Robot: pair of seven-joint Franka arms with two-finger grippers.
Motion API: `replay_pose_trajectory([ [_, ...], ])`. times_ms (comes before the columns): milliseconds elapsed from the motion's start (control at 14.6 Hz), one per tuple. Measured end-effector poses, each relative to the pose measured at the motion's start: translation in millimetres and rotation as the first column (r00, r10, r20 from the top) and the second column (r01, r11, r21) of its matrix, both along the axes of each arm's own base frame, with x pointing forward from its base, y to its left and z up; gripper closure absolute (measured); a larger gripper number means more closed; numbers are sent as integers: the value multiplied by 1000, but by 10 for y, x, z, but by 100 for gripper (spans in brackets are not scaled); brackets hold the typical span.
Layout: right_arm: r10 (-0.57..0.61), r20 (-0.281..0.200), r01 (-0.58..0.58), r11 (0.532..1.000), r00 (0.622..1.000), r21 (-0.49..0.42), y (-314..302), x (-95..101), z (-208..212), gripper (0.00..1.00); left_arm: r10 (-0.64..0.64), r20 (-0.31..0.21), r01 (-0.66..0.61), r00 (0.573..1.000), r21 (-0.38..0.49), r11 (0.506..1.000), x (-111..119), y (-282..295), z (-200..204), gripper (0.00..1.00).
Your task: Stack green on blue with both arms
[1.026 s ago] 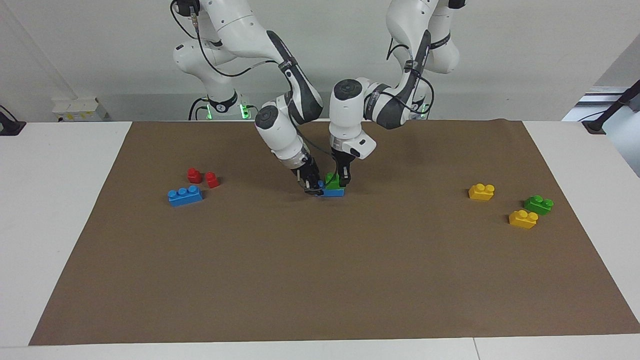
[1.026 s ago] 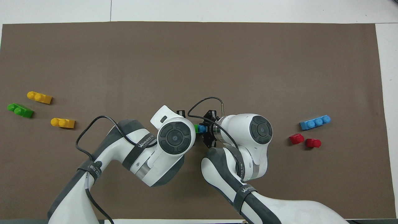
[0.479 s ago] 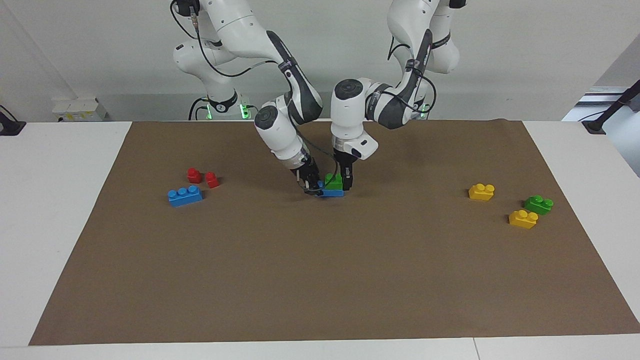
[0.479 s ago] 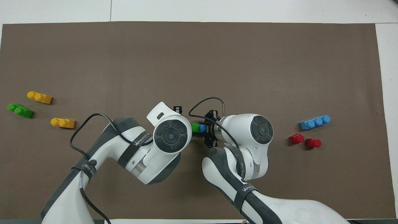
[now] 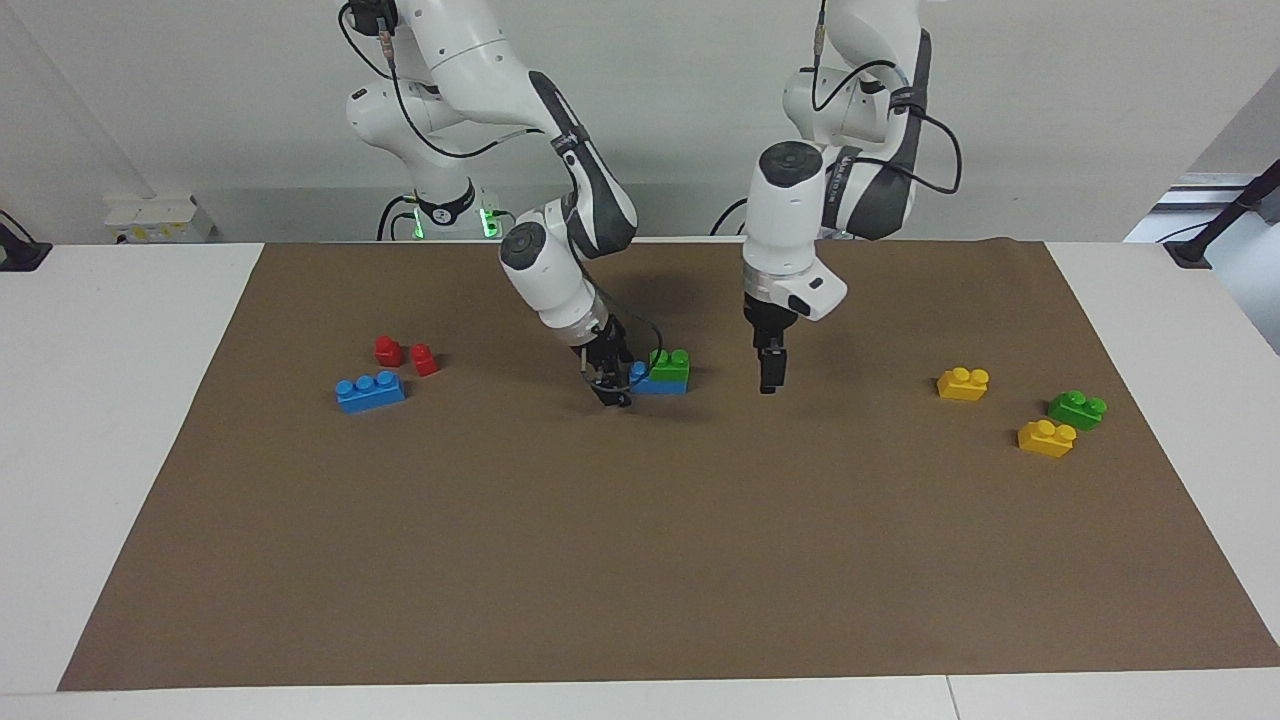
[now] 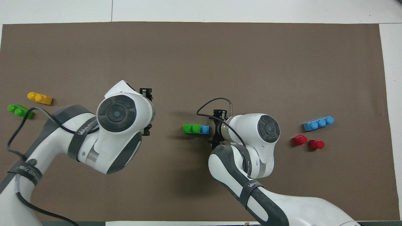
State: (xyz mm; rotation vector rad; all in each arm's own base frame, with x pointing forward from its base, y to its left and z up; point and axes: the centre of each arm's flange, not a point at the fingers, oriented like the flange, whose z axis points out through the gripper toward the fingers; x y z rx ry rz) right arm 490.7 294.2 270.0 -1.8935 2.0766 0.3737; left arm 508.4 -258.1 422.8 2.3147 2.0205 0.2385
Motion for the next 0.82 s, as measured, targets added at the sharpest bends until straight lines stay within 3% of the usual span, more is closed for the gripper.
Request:
replay_pose_trajectory([
  [274, 83, -15, -83, 996, 996, 21, -698, 296, 123, 0, -116, -25, 117, 993, 42, 992, 252, 558, 208, 0],
  [479, 193, 39, -195, 980, 980, 51, -1294, 484, 427, 0, -236, -51, 239, 970, 69, 969, 413, 985, 280, 0],
  [616, 298, 78, -301, 953, 951, 42, -1627, 546, 658, 0, -331, -82, 337, 940, 84, 938, 483, 1280, 284, 0],
  [821, 485, 92, -483, 874, 869, -50, -2085, 633, 1082, 0, -486, -122, 498, 865, 97, 862, 572, 1722, 304, 0],
])
